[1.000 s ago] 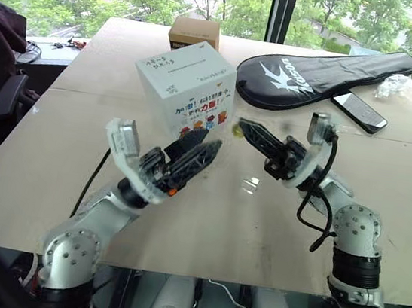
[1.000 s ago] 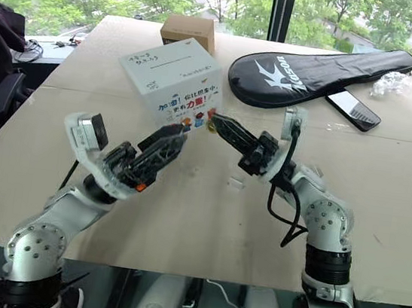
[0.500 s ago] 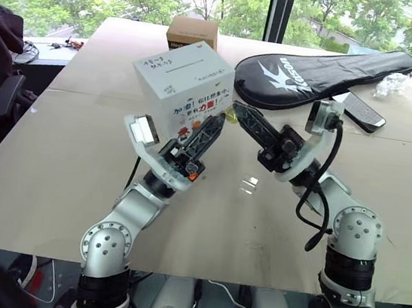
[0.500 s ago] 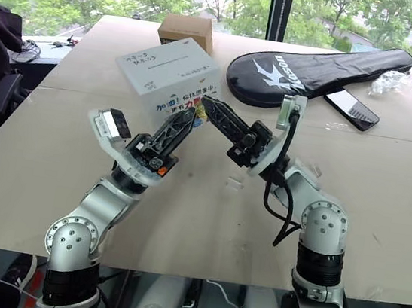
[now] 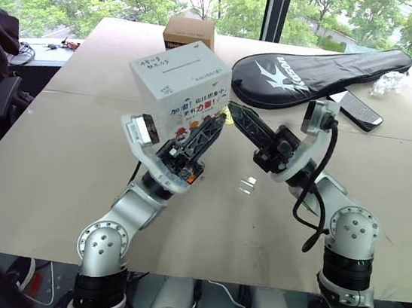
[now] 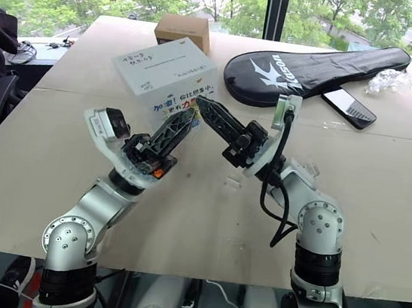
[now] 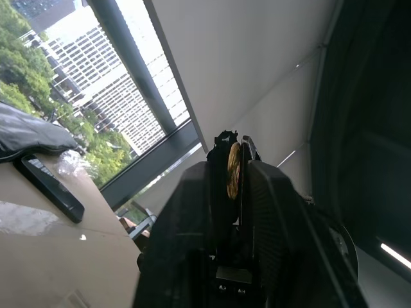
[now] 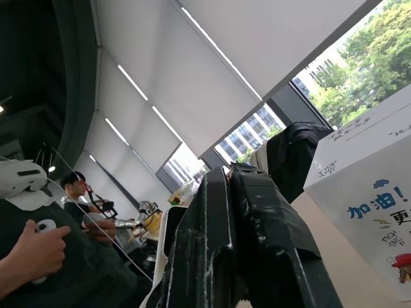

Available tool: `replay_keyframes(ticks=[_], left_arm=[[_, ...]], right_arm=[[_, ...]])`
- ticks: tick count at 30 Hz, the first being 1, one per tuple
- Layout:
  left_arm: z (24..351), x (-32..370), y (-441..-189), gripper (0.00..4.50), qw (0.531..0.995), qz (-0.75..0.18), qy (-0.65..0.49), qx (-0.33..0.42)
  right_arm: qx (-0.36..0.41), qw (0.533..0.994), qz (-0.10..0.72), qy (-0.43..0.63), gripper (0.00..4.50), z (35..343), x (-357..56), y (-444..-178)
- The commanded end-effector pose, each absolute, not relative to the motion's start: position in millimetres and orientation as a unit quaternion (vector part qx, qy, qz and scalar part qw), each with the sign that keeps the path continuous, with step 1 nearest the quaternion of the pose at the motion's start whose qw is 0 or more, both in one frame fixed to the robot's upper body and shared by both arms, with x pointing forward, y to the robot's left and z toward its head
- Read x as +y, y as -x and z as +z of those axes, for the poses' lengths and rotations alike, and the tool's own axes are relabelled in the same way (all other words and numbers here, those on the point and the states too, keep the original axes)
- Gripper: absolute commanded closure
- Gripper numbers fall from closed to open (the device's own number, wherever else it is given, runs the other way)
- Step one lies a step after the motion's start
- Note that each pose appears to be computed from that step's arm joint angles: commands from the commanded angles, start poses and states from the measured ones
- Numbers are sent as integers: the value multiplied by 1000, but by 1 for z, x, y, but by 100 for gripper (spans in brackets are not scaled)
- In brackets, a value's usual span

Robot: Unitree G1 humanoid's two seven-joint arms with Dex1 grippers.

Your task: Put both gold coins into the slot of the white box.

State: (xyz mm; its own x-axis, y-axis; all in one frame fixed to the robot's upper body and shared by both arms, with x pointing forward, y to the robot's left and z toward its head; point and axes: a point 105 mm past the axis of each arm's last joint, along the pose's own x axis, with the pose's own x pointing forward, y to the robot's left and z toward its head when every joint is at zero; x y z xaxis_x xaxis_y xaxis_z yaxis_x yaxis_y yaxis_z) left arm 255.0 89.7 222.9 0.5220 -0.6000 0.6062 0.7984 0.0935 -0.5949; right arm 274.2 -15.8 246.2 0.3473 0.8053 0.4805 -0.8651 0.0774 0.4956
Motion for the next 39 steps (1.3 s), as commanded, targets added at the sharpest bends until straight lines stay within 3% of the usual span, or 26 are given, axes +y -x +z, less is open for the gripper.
replay_keyframes(ticks=[1, 8, 9, 12, 15, 19, 26, 33, 39], left_arm=[[230, 87, -249, 444, 718, -498, 473, -116], [230, 90, -252, 444, 721, -493, 472, -122], [230, 90, -252, 450, 722, -492, 471, -123], [231, 94, -253, 450, 730, -488, 461, -126], [238, 108, -258, 450, 759, -472, 425, -141], [257, 133, -270, 450, 821, -452, 312, -157], [293, 185, -313, 450, 899, -419, 28, -125], [303, 225, -367, 450, 895, -428, -87, -85], [300, 235, -381, 450, 871, -476, -117, -49]], right_arm=[[-59, 720, 587, -364, 450, 258, -14, -266], [-52, 725, 592, -347, 450, 253, -14, -264], [-52, 723, 593, -351, 385, 253, -14, -264], [-60, 732, 574, -362, 254, 255, -20, -271], [-81, 762, 522, -374, 154, 258, -38, -292], [-102, 790, 494, -348, 154, 259, -61, -302], [-110, 842, 518, -101, 154, 244, -80, -300], [-109, 840, 529, 57, 154, 237, -84, -292], [-106, 858, 497, 74, 154, 243, -97, -291]])
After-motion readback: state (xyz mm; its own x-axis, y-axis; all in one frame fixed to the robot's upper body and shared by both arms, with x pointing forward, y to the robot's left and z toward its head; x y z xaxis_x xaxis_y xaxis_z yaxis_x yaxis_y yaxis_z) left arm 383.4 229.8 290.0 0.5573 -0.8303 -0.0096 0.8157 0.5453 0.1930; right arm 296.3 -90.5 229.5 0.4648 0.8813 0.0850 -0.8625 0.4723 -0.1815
